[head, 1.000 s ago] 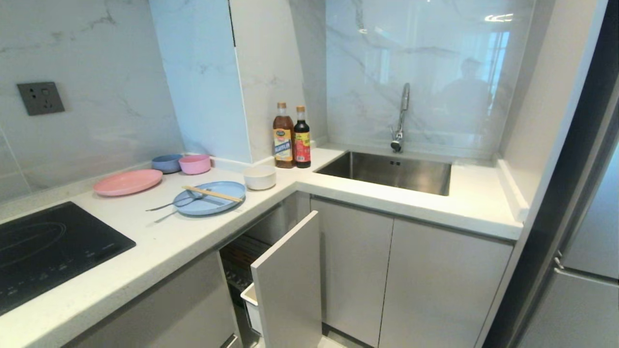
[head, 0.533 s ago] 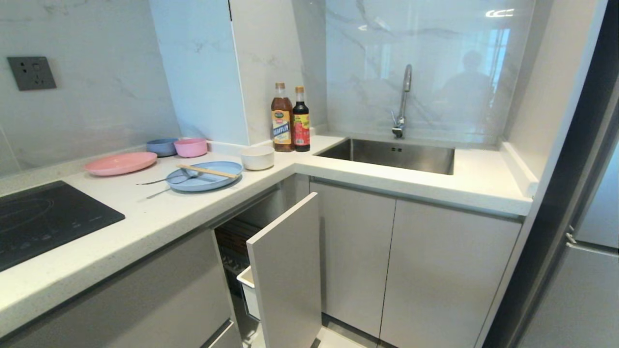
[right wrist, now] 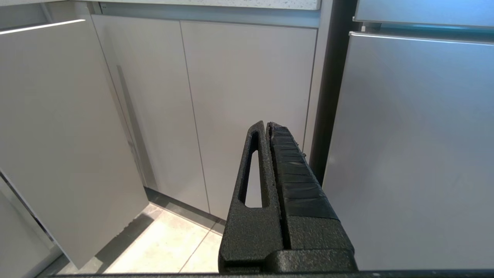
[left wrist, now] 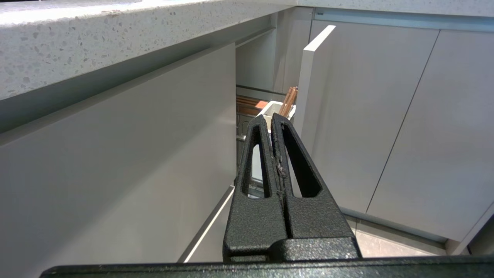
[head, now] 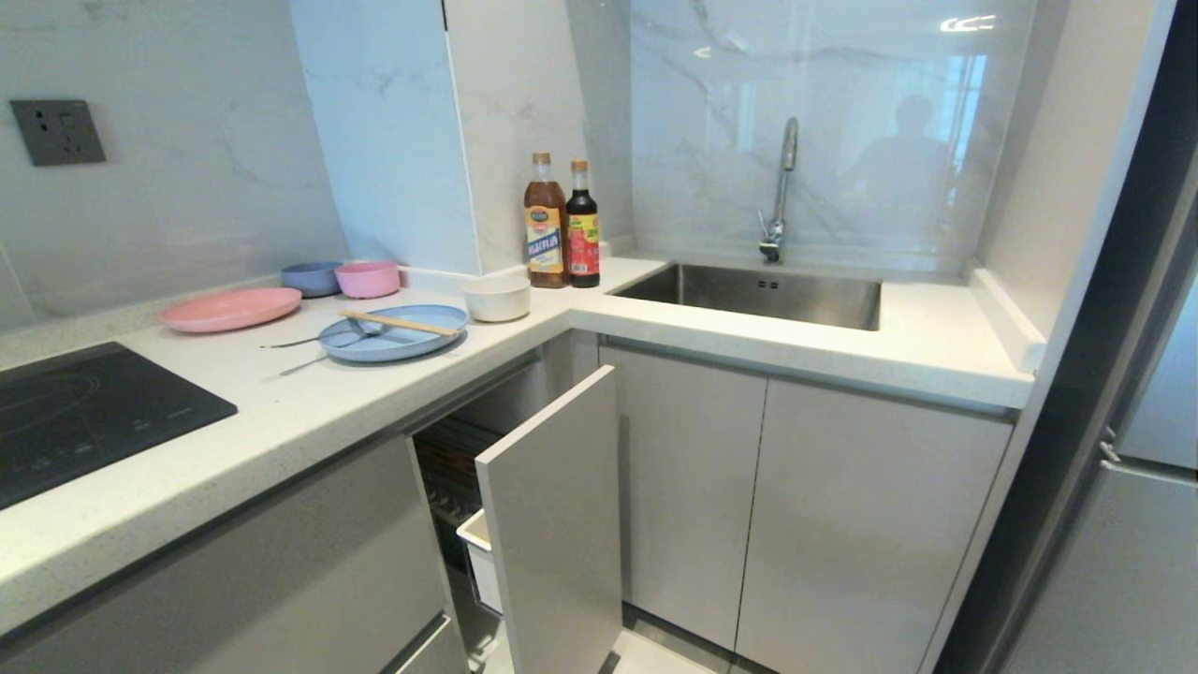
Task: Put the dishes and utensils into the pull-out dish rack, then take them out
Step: Open the cupboard
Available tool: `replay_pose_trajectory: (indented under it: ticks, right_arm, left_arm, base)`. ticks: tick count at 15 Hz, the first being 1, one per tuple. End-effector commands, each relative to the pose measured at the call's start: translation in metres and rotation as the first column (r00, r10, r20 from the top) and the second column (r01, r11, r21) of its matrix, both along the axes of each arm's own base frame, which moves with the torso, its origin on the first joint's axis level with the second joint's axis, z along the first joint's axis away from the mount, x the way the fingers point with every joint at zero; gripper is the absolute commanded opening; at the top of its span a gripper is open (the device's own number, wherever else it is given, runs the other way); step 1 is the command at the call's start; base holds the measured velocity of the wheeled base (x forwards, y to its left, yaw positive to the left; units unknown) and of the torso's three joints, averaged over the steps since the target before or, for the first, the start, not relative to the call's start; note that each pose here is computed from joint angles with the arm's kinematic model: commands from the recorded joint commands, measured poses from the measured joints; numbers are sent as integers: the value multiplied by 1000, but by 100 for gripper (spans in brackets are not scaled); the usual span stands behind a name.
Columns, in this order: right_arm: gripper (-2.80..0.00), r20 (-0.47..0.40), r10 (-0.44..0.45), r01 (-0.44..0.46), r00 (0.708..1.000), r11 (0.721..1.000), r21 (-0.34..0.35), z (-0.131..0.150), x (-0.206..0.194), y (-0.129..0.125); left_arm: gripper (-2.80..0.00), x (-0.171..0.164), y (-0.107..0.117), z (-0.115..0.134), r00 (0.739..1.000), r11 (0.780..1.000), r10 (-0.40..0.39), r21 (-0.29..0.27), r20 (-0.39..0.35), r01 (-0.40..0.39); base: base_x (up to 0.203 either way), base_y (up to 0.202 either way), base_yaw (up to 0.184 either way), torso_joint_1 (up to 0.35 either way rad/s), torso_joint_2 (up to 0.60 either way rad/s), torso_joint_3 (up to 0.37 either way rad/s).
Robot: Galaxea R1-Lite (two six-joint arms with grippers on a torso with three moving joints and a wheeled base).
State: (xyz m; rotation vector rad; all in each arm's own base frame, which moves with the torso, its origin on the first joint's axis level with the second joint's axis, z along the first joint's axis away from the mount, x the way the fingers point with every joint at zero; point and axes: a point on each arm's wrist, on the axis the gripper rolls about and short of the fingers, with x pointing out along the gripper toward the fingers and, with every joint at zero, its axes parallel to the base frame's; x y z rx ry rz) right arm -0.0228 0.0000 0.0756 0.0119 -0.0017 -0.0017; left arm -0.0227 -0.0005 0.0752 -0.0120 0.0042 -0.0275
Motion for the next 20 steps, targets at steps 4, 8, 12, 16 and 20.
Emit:
replay_pose_trajectory:
  ticks: [4,8,12,16,20]
  right_arm:
    - [-280,-2,0,0,1000,1000,0,0,0,0]
    - [-280,-2,0,0,1000,1000,0,0,0,0]
    - [-280,-2,0,0,1000,1000,0,0,0,0]
    - [-280,-2,0,0,1000,1000,0,0,0,0]
    - [-280,-2,0,0,1000,1000,0,0,0,0]
  left_arm:
    - [-280,0,0,-1,1000,1000,0,0,-4,0]
    - [-280,0,0,-1,1000,1000,0,0,-4,0]
    - [-280,0,0,-1,1000,1000,0,0,-4,0]
    - [-280,-6,0,19,999,999,9,41,46,-11]
    - [-280,-28,1,112,991,997,65,42,118,-71]
  base:
    - [0,0,0,0,0,0]
    - [0,0,0,0,0,0]
    - [0,0,0,0,0,0]
    - [0,0,0,0,0,0]
    - [0,0,0,0,0,0]
